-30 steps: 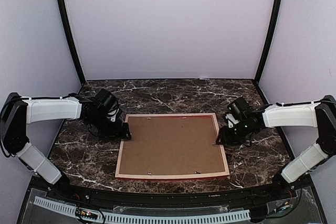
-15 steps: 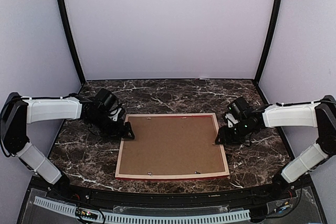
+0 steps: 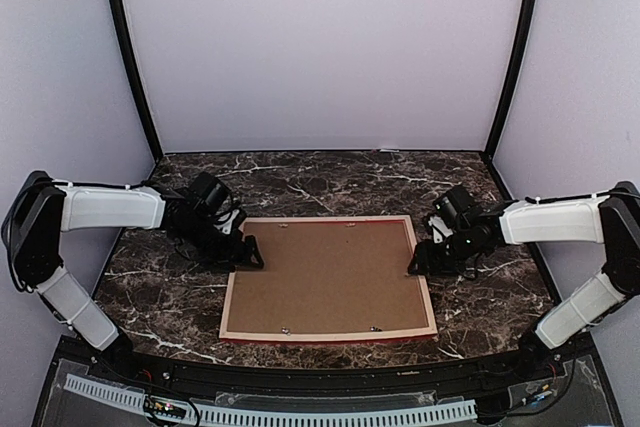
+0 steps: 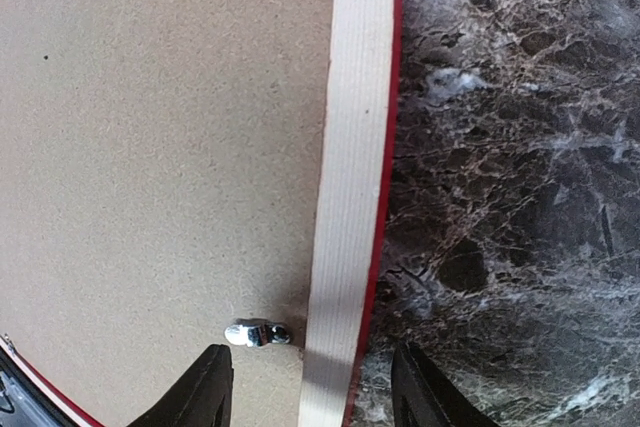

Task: Put the photo into the frame
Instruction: Pick up the fastener from the backboard.

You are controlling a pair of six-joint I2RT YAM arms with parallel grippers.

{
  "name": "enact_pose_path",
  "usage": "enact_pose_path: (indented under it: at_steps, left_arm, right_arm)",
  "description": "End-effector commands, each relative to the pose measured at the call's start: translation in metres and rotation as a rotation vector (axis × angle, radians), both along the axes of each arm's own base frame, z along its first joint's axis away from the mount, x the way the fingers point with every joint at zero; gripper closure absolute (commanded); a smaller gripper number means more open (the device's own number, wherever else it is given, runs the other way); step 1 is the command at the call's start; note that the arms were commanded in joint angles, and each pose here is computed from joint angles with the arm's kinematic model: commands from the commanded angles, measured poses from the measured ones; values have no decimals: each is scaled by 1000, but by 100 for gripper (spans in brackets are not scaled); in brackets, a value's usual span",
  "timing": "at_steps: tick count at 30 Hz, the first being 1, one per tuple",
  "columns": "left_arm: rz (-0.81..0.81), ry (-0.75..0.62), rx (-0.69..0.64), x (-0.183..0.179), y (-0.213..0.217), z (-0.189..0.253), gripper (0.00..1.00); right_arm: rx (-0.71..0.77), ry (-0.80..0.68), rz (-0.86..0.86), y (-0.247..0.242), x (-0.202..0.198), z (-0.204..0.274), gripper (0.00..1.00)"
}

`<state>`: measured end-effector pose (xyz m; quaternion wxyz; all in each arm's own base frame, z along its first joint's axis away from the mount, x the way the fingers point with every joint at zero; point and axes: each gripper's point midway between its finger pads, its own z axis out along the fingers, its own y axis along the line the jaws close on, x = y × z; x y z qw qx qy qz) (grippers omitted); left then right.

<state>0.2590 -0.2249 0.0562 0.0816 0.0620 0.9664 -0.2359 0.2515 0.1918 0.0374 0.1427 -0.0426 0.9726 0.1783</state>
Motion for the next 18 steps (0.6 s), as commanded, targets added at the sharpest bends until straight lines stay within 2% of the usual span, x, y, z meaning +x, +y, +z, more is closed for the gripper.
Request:
enact_pose_path:
  at_steps: [1,12,18]
  left_arm:
    - [-21,29,-26,-9,-10,-6,15]
    - [-52,45,-48,-18,-22,-8,15]
    - [-48,-13,-49,-12,-20,9,15]
  right_arm:
    - [39,15,3,7,-3,-6,44]
    - [89,26,8,14,-7,-7,44]
    - [83,19,5,12,-7,-5,44]
